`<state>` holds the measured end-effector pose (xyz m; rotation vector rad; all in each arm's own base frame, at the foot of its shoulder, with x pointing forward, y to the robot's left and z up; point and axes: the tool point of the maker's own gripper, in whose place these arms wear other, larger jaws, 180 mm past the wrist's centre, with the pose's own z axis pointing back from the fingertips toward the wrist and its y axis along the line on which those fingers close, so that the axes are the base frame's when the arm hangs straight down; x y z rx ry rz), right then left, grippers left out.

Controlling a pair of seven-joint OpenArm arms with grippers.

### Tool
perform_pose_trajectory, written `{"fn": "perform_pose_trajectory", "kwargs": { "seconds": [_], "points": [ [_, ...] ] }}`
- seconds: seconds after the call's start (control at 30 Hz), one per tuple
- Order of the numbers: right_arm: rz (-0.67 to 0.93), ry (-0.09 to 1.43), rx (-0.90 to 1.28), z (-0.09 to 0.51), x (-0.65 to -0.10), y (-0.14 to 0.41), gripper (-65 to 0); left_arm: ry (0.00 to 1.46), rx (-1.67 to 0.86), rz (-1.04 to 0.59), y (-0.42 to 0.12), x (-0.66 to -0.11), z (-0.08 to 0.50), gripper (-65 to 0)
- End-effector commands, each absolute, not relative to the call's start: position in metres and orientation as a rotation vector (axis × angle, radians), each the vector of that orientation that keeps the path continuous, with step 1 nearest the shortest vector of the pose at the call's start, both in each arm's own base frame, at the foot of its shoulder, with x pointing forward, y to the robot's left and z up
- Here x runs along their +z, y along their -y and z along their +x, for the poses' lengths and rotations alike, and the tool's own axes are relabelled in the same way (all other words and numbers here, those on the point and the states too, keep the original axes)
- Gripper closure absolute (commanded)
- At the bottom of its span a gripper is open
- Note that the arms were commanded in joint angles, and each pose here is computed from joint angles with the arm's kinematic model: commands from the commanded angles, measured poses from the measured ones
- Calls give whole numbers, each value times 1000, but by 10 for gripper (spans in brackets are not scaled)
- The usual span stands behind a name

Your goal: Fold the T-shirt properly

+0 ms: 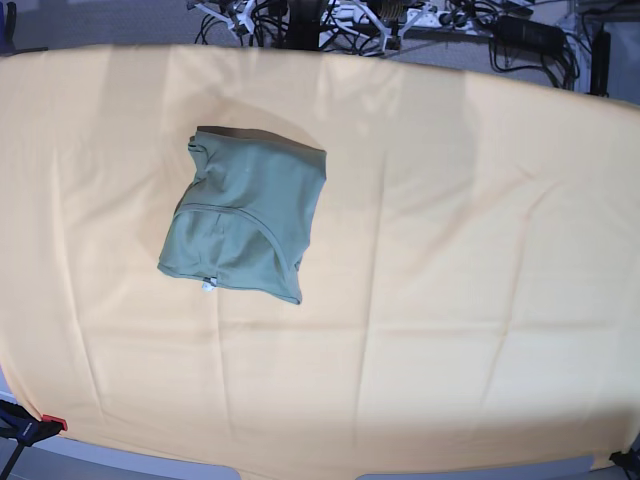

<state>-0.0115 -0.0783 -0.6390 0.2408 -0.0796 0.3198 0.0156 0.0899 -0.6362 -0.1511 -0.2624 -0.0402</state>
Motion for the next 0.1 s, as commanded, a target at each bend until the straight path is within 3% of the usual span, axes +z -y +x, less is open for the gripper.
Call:
{"fn": "perform_pose_trajectory", "kwargs": {
  "seconds": [0.0, 0.07],
  "points": [
    [248, 78, 320, -13, -638, 76, 0, 261, -44, -171, -81, -635, 10, 0],
    [248, 79, 320, -13, -638, 76, 0, 258, -55, -176, -79, -635, 8, 0]
  ]
}}
